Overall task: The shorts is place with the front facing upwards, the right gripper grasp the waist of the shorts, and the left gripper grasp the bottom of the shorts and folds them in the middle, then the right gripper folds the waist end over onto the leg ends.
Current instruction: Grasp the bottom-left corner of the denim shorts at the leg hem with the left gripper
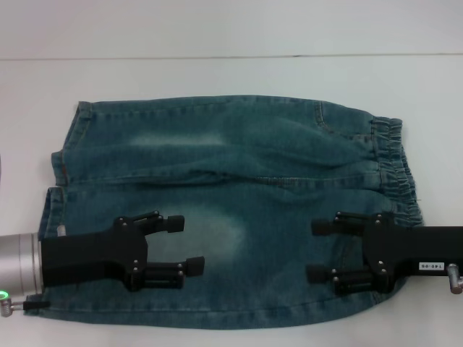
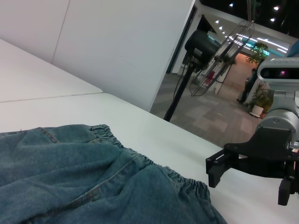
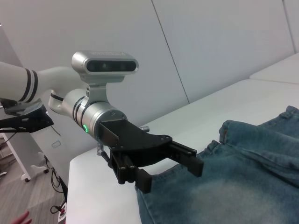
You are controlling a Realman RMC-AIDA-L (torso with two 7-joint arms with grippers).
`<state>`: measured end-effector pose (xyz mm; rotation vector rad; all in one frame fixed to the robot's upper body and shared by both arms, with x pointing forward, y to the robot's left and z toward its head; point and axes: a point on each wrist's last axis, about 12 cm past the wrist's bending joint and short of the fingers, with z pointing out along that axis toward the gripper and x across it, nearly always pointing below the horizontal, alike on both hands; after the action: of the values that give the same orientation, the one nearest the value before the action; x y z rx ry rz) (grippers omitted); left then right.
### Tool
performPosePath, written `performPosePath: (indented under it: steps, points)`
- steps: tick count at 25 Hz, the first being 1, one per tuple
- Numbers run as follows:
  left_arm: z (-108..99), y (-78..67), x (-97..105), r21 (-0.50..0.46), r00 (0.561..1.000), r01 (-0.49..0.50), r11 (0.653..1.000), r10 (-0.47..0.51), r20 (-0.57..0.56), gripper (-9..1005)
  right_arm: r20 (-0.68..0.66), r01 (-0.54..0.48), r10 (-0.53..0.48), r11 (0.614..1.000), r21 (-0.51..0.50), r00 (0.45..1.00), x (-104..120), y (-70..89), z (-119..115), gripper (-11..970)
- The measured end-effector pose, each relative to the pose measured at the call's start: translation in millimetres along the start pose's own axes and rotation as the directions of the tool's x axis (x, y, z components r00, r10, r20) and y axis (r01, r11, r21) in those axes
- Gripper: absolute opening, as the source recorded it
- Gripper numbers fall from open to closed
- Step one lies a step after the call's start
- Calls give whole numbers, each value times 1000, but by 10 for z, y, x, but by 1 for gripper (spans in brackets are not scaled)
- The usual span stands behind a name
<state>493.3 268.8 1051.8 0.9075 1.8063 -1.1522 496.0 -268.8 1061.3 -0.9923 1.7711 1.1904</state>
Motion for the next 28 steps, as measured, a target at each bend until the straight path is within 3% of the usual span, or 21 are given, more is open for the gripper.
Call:
performPosePath:
  steps: [13,19,28]
  points:
    - [-46,10,12,-28,1000,3,1000,-3,12,934,3,-9,9,1000,13,1000,26,3,-12,917]
    - [-383,-52,86,-107,997,56,993,-50,61,934,8,-14,14,1000,19,1000,35,5,-23,916]
    - [-997,-290,314,-250,987,154,956,-135,93,934,12,-14,14,1000,13,1000,18,4,-17,916]
